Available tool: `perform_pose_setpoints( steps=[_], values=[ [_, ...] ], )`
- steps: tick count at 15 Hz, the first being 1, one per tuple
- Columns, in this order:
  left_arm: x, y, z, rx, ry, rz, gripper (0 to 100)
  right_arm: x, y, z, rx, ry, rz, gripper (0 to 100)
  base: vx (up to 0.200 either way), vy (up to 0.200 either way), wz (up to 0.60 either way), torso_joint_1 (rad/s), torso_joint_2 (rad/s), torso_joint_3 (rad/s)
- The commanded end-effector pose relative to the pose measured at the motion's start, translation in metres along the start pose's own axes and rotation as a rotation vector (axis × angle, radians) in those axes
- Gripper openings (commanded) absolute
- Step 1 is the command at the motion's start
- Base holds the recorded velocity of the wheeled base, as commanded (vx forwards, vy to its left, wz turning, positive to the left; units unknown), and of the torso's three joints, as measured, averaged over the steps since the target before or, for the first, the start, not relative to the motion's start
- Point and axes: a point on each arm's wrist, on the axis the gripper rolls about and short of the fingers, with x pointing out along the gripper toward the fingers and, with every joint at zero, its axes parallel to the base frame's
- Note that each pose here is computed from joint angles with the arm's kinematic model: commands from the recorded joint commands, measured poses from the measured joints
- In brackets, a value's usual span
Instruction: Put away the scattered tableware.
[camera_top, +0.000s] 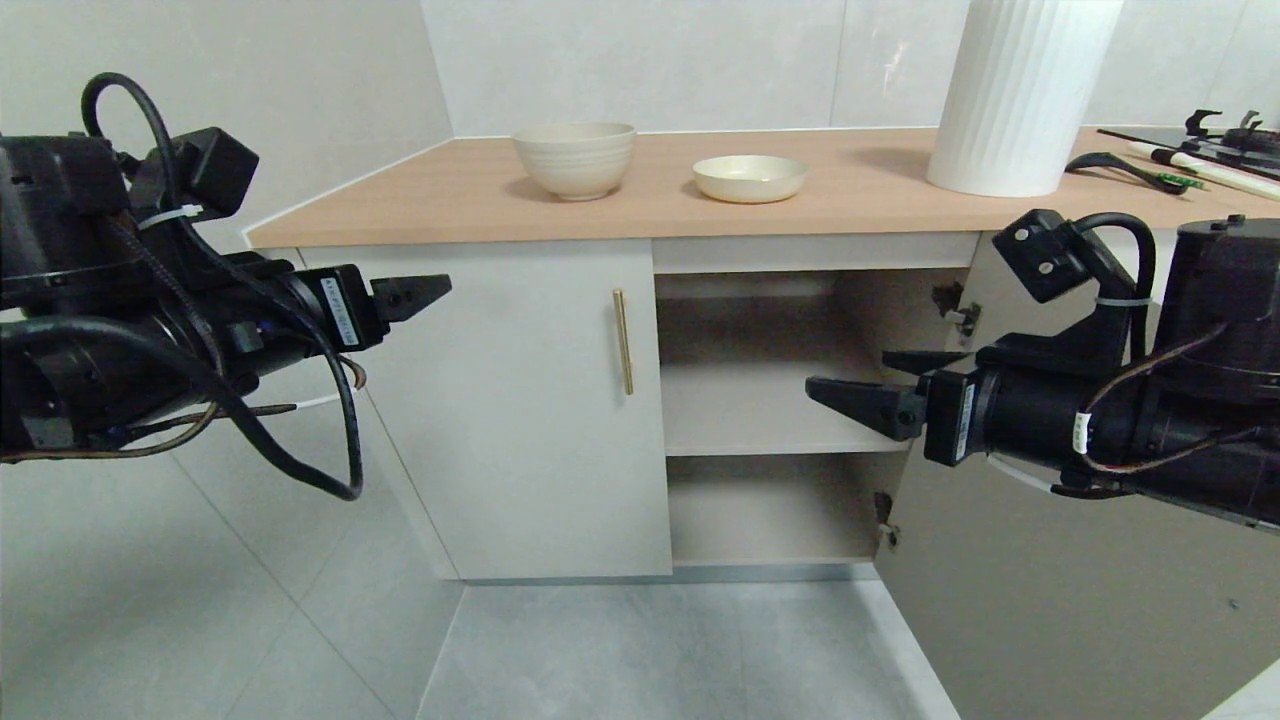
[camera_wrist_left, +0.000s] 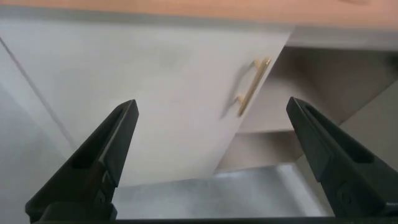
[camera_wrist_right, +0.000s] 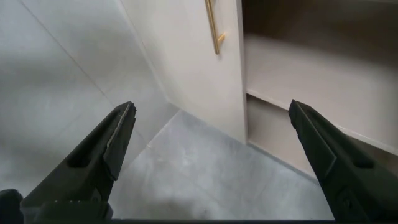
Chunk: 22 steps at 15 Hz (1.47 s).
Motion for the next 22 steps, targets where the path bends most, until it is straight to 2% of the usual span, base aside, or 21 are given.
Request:
perform_pose_setpoints(
  steps=[1, 8, 11, 15, 22],
  values=[
    [0.0, 0.005, -0.004, 0.033, 0.046, 0.021, 100, 0.0, 0.0, 0.0, 0.019, -0.003, 0.001, 100, 0.0, 0.0, 0.0, 0.0, 0.0, 0.0],
    [0.001, 0.004, -0.005, 0.035, 0.041, 0.016, 100, 0.0, 0.0, -0.003, 0.033, -0.001, -0.002, 100, 0.0, 0.0, 0.0, 0.0, 0.0, 0.0],
    [0.002, 0.002, -0.007, 0.036, 0.001, 0.001, 100, -0.006, 0.001, 0.0, 0.06, -0.015, 0.005, 100, 0.0, 0.0, 0.0, 0.0, 0.0, 0.0],
    [0.002, 0.002, -0.007, 0.039, 0.008, 0.005, 100, -0.007, 0.001, 0.0, 0.06, -0.015, 0.006, 100, 0.0, 0.0, 0.0, 0.0, 0.0, 0.0],
    [0.0, 0.002, -0.007, 0.039, 0.01, 0.002, 100, -0.01, 0.003, 0.006, 0.057, -0.044, 0.008, 100, 0.2, 0.0, 0.0, 0.004, 0.0, 0.003]
  ],
)
